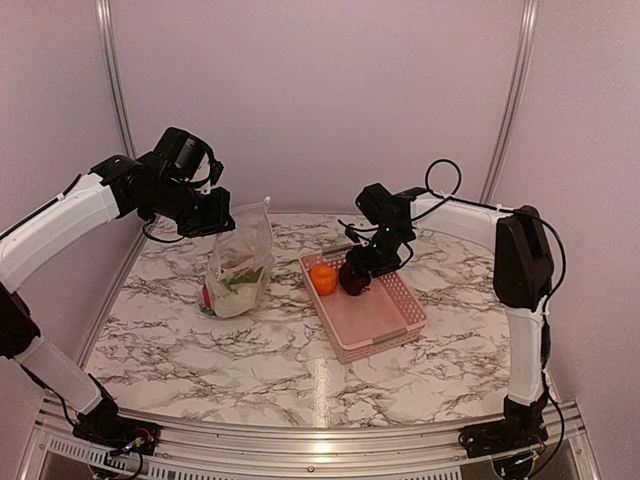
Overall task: Place the food in the zip-top bag and seal the zipper
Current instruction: Adjust the fake fruit in the bin, then pick up the fake fruit from the bin.
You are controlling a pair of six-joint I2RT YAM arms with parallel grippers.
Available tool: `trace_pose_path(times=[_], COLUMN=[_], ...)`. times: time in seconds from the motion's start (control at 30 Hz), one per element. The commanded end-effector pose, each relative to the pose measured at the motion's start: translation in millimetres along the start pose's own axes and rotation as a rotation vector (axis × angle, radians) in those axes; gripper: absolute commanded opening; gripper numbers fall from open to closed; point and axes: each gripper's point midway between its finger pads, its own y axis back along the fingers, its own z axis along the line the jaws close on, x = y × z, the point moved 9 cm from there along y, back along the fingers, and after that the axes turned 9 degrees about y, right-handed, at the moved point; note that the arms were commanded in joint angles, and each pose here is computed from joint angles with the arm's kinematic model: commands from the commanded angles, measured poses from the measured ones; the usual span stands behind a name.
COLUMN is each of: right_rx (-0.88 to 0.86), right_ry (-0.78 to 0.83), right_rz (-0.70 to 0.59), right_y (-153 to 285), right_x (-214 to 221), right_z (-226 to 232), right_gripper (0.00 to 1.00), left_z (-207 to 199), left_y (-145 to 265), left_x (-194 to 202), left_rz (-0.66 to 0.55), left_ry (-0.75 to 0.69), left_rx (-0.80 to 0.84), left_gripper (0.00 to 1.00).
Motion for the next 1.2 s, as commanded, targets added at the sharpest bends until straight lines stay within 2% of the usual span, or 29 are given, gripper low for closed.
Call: trace_pose_path(times=[0.0,0.13,0.37,0.6,1.17], right_rx=[-0.016,0.031,0.022,-0.057,-0.091], right_ry=[0.005,0.019,0.013,-0.121,-0.195], right_rz=[-0.003,-0.022,-0.018,-0.062,-0.047], right_y=[25,30,8,-6,-36], right_x=[-1,-11,-20,-28,-27], right_z=[10,4,-7,-18,-20], right_gripper=[0.7,0.74,0.79,0.84,0.81], left_z=[4,2,0,1,6], left_y=[-1,-3,-2,0,0], left_x=[4,2,0,2,9], left_rz=[0.02,0.022,0.019,0.023,0.042], left_ry=[-0.005,-0.008,-0.005,0.002,0.014], left_rx=[-0.008,-0.007,0.002,0.004,0.005], left_gripper=[0.0,0.0,0.0,0.0,0.0])
